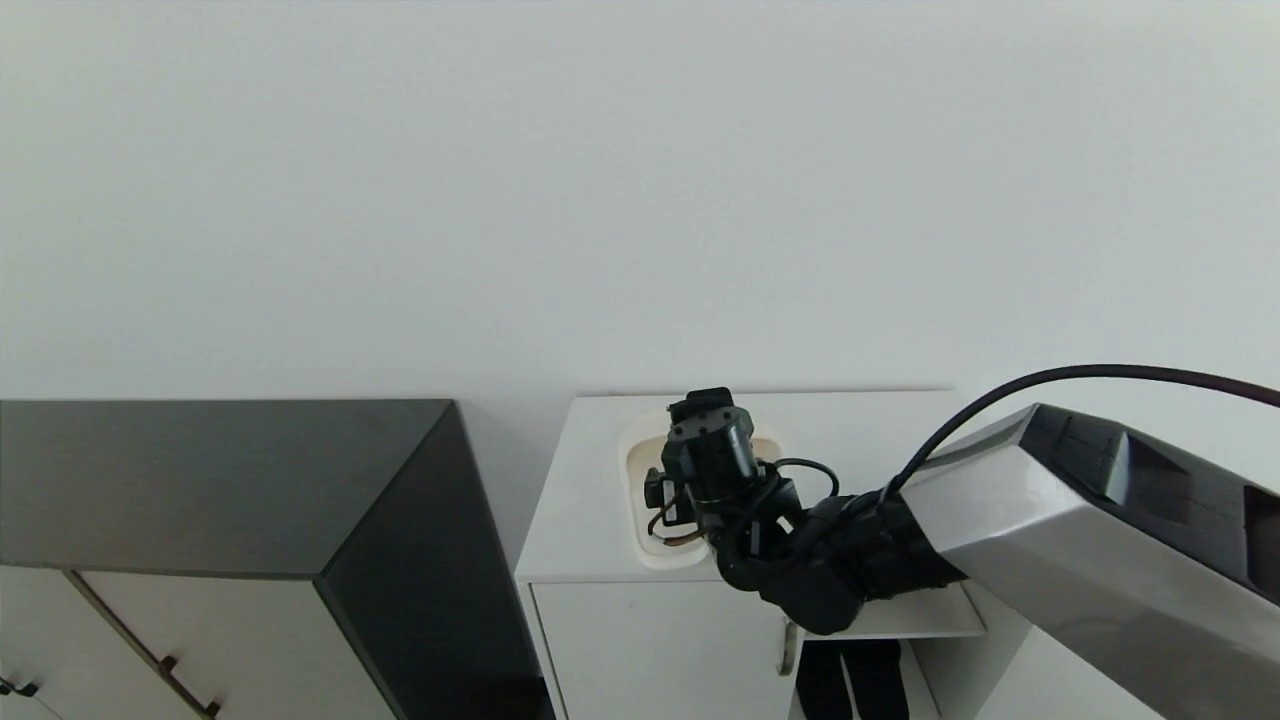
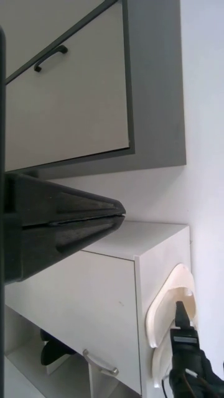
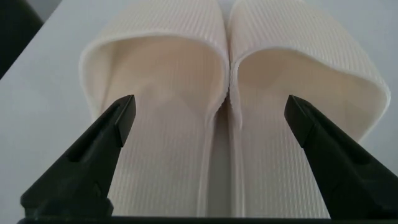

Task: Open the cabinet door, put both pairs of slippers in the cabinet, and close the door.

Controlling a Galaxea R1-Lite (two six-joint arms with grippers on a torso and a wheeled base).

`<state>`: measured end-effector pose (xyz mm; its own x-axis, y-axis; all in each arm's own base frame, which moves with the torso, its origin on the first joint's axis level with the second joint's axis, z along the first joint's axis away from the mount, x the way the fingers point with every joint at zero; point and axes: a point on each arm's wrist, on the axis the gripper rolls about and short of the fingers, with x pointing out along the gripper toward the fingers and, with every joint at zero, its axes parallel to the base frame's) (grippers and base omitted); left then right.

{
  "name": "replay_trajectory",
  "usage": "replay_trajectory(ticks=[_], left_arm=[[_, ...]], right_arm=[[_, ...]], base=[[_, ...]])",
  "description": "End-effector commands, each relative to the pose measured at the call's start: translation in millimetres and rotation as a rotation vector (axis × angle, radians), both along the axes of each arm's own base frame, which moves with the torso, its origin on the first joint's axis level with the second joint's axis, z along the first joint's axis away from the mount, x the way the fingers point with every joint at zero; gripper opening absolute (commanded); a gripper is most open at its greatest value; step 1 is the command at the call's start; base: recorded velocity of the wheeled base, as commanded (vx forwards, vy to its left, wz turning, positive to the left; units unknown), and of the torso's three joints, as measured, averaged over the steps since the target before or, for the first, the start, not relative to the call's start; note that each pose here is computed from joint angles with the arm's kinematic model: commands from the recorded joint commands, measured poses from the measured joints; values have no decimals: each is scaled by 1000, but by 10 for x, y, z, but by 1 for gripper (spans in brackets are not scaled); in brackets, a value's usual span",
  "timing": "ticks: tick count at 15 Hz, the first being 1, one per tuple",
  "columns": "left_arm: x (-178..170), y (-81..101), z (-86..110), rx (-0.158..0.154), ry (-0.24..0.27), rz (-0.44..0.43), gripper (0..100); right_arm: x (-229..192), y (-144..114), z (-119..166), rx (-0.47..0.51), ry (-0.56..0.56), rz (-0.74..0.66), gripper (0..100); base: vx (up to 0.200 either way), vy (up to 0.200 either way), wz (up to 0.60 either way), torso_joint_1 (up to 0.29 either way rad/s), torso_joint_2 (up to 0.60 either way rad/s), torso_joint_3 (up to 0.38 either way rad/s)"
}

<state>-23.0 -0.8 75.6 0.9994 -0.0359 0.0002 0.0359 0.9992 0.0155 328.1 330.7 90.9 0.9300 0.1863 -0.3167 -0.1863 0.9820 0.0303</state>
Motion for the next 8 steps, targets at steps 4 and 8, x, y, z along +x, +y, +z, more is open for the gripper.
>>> replay_trajectory(ticks=[4,8], left_arm=[[1,0,0,0,2,1,0],[1,0,0,-2,2,1,0]], right_arm=[[283,31,-155,-1,5,-29,100],[480,-69,-235,9,8,-57,0]], base=[[0,0,0,0,0,0],[0,0,0,0,0,0]])
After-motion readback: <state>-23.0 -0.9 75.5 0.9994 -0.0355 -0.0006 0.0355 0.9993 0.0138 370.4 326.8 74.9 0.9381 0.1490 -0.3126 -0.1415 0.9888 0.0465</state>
